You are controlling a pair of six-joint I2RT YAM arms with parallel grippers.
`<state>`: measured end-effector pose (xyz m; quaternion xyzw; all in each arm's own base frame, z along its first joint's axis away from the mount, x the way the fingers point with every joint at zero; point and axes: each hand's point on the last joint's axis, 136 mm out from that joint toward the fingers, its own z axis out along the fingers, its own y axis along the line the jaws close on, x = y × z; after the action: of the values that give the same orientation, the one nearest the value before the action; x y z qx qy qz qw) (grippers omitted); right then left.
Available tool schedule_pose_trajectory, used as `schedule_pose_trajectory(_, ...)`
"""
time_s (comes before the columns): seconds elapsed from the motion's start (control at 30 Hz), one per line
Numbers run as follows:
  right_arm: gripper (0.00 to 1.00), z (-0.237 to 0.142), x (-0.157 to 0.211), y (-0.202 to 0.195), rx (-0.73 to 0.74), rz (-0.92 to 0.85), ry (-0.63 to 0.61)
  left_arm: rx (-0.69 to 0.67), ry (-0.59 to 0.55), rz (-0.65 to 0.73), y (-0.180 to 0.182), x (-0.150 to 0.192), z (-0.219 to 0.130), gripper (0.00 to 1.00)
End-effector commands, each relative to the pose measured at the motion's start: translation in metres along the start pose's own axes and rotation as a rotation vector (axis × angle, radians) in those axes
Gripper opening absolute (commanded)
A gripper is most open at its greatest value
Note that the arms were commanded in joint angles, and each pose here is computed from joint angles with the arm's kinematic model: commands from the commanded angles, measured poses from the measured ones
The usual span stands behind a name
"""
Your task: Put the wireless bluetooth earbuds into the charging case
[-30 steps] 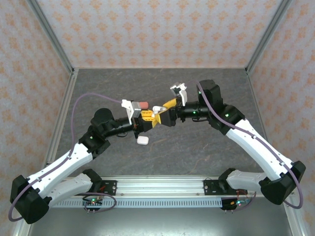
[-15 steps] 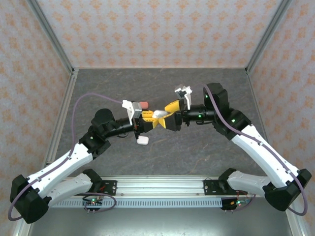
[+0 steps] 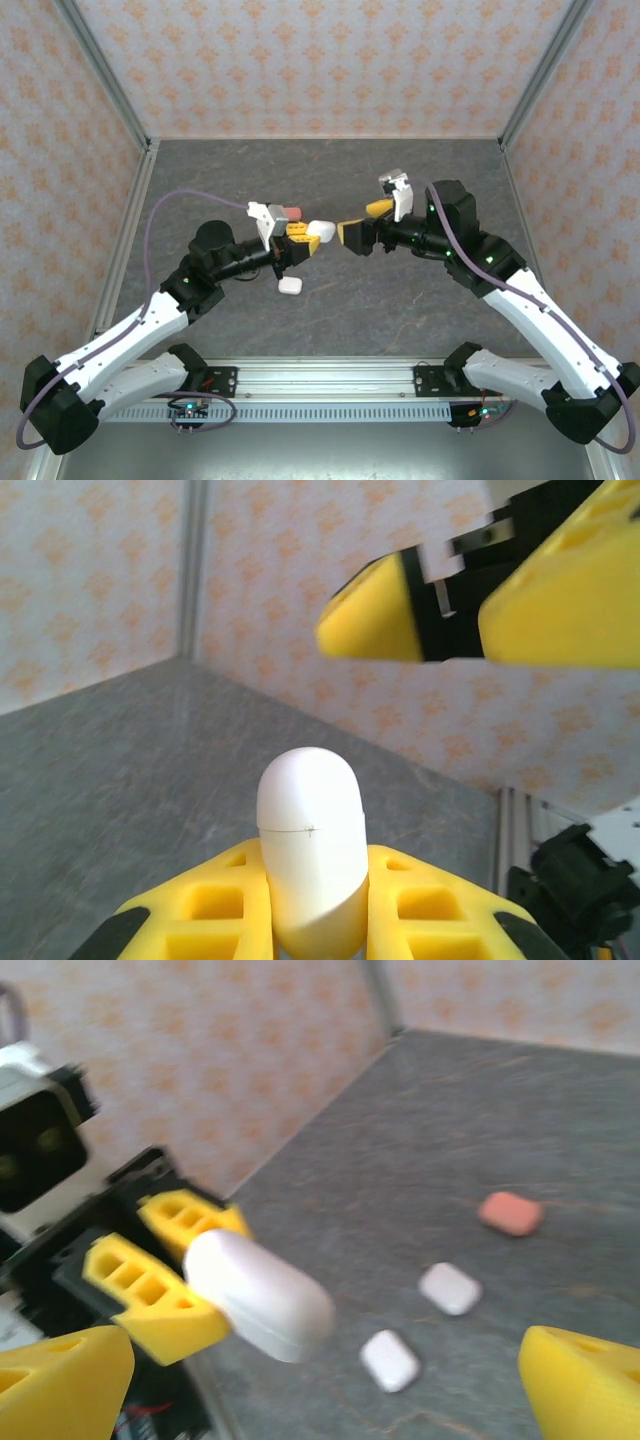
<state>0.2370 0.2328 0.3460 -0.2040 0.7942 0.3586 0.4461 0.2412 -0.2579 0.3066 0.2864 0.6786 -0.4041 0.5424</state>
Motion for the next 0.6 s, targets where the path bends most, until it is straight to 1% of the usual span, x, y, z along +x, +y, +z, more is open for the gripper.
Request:
schedule_pose_trajectory(0.0, 0.99, 0.001, 0.005, -0.057, 0.281, 0.092, -0.057, -0.172, 0.049, -0.053, 0.031, 0.006, 0.000, 0.00)
schedule_pose_trajectory(0.07, 0.99, 0.006, 0.015, -0.075, 0.348, 0.145, -0.053, -0.216, 0.067, -0.090, 0.042, 0.014, 0.003, 0.00)
schedule_pose_trajectory(0.13, 0.99, 0.011, 0.029, -0.092, 0.415, 0.205, -0.044, -0.231, 0.085, -0.132, 0.049, 0.022, 0.010, 0.00)
schedule_pose_trajectory(0.27, 0.99, 0.018, 0.055, -0.113, 0.491, 0.281, -0.022, -0.302, 0.112, -0.251, 0.071, 0.037, 0.030, 0.00)
schedule_pose_trajectory(0.4, 0.99, 0.017, 0.069, -0.126, 0.548, 0.303, -0.018, -0.350, 0.184, -0.409, 0.092, 0.067, 0.060, 0.00)
schedule_pose_trajectory(0.5, 0.99, 0.014, 0.073, -0.130, 0.574, 0.297, -0.009, -0.361, 0.222, -0.530, 0.104, 0.091, 0.084, 0.00)
schedule_pose_trajectory(0.57, 0.99, 0.012, 0.077, -0.132, 0.587, 0.294, 0.004, -0.365, 0.230, -0.584, 0.111, 0.102, 0.096, 0.00)
